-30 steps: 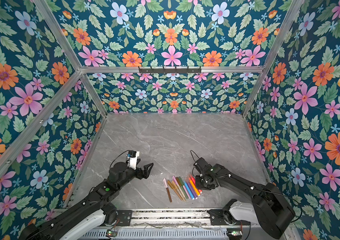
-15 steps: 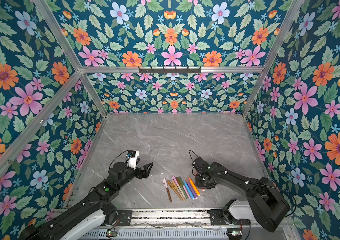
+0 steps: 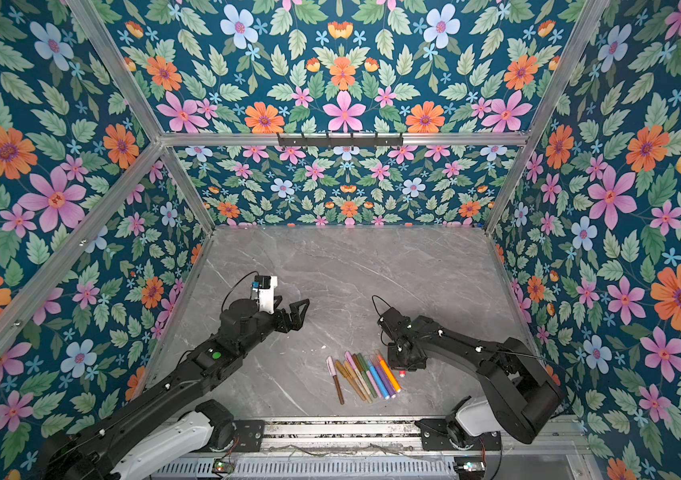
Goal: Open the pen caps
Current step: 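Lower the right gripper and grasp the pink marker's body, then lift the pink marker with the right gripper while the left gripper grasps its cap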
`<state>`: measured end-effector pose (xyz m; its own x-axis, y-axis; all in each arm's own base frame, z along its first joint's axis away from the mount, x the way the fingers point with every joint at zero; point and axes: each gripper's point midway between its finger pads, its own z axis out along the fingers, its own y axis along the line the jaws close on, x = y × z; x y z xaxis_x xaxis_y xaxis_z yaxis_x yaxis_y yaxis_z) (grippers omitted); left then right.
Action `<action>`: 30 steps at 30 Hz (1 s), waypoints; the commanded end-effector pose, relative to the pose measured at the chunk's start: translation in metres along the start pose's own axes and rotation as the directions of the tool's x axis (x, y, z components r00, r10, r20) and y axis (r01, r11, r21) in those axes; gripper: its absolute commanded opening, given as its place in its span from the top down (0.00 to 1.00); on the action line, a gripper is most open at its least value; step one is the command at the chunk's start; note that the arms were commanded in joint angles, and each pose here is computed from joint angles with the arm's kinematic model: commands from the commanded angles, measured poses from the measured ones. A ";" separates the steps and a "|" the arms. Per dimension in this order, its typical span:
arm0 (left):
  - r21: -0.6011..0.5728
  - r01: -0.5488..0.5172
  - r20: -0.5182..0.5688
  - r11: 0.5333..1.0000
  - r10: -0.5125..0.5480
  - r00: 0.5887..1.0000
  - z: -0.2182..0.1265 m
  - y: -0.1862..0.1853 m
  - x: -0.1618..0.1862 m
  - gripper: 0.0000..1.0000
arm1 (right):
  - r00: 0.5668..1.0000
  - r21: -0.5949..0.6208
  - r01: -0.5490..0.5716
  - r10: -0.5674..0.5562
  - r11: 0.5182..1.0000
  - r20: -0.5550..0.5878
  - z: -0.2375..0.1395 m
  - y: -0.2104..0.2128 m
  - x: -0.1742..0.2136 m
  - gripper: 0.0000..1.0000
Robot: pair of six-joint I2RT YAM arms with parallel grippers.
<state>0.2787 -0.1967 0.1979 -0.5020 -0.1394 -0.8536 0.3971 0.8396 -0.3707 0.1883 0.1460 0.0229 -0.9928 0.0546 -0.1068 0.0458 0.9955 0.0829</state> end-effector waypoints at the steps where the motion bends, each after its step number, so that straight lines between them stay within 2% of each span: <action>1: 0.099 0.065 -0.090 0.993 -0.056 0.994 0.008 -0.019 0.012 0.06 | 0.996 -0.037 0.061 -0.058 0.997 0.075 -0.021 0.014 -0.021 0.85; 6: 0.208 0.195 -0.181 0.959 -0.158 0.971 0.023 -0.045 0.017 0.10 | 0.978 -0.250 0.156 -0.114 0.956 0.173 -0.059 0.062 -0.042 0.86; 11: 0.276 0.279 -0.258 0.920 -0.209 0.943 0.039 -0.064 0.020 0.12 | 0.963 -0.441 0.235 -0.146 0.866 0.225 -0.087 0.104 -0.047 0.86; 18: 0.357 0.375 -0.342 0.856 -0.254 0.905 0.054 -0.082 0.030 0.19 | 0.967 -0.630 0.251 -0.157 0.735 0.201 -0.102 0.141 -0.041 0.87; 22: 0.378 0.407 -0.376 0.832 -0.264 0.888 0.060 -0.087 0.036 0.22 | 0.967 -0.681 0.252 -0.160 0.688 0.196 -0.107 0.151 -0.038 0.87; 30: 0.423 0.454 -0.413 0.784 -0.279 0.867 0.067 -0.097 0.041 0.29 | 0.967 -0.713 0.253 -0.179 0.654 0.180 -0.104 0.156 -0.029 0.88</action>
<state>0.2722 -0.3113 0.1588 -0.8688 -0.1316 -0.4773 0.3795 0.4421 -0.8127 0.2147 0.2844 0.1356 -0.9514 -0.1077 -0.2885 -0.2872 0.6483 0.7051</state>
